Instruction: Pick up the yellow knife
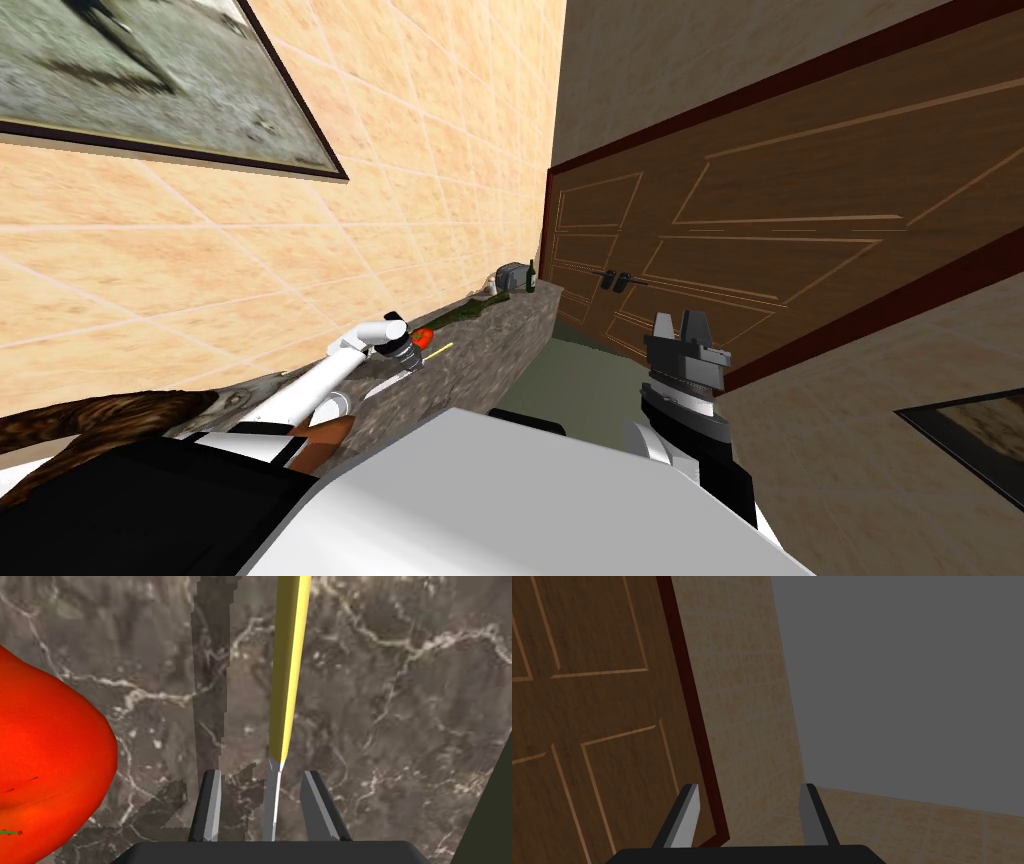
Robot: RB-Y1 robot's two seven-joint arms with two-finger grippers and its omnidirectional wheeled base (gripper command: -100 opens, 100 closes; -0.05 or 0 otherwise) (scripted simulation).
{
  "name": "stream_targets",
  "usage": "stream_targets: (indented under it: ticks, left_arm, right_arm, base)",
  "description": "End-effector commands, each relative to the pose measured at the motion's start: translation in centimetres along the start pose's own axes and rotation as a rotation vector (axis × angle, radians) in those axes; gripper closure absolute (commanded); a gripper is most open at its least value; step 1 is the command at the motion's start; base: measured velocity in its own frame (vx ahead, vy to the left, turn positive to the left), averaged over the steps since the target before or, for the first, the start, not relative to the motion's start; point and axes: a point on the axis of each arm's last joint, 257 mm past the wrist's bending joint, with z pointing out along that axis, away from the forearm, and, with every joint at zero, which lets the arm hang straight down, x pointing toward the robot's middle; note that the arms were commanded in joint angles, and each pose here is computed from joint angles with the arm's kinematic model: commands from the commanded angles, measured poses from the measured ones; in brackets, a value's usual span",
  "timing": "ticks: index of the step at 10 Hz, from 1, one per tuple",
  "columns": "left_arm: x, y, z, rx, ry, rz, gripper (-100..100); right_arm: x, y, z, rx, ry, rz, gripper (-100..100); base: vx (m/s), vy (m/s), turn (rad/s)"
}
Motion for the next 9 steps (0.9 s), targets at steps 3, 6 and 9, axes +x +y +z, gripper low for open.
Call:
stream_targets:
  ticks: [3,6,9]
  left_arm:
    - [3.1,-1.4,-3.4,0.050,0.032,0.097,-100]
    - [0.3,0.7,-1.8,-0.008,-0.036,0.047,-100]
    - [0.1,0.5,-2.0,-0.008,-0.034,0.031,0]
  right_arm:
    - [0.0,0.0,0.0,0.000,0.000,0.000,0]
    - [0.0,0.0,0.0,0.000,0.000,0.000,0]
    - [0.0,0.0,0.0,0.000,0.000,0.000,0]
  base:
    - [-0.101,-0.006,0.093]
    - [-0.048,0.078,-0.015]
    - [0.005,0.049,-0.014]
